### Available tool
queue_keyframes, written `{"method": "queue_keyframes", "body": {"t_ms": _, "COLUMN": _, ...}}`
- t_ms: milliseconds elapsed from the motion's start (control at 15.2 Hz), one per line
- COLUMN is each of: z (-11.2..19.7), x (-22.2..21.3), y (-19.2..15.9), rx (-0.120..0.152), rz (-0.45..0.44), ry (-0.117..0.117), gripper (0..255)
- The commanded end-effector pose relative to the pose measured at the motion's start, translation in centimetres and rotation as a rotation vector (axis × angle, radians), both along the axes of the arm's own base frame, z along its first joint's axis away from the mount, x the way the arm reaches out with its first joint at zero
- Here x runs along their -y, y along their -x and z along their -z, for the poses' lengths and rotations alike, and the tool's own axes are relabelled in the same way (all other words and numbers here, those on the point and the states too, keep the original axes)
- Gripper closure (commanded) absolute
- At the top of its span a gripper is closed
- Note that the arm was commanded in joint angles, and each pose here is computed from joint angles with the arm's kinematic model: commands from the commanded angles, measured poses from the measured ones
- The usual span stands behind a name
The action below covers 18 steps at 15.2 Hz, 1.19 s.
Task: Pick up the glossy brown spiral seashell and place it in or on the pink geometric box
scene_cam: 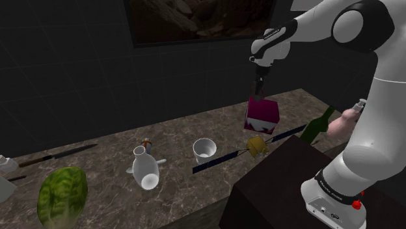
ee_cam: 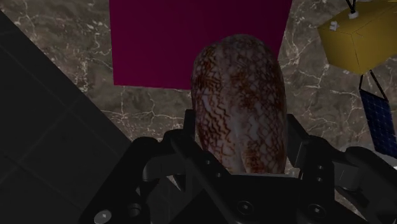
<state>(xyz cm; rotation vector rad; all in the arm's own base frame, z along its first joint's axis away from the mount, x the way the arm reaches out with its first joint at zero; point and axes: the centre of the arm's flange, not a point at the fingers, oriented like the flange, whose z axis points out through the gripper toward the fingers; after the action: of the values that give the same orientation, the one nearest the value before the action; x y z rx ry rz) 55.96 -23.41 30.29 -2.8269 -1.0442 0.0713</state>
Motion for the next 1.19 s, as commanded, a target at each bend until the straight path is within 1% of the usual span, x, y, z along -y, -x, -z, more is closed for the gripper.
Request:
{"method": "queue_keyframes", "body": {"t_ms": 0, "z": 0.0, "x": 2.1, "y": 1.4, "rx": 0.000, "rz": -0.001, "ry": 0.000, "gripper": 255}}
{"method": "queue_keyframes", "body": {"t_ms": 264, "z": 0.0, "x": 6.7, "y": 4.6, "rx": 0.000, "rz": -0.001, "ry": 0.000, "gripper": 255}}
{"method": "queue_keyframes", "body": {"t_ms": 1122, "z": 6.8, "x": 6.7, "y": 4.6, "rx": 0.000, "rz": -0.001, "ry": 0.000, "gripper": 255}}
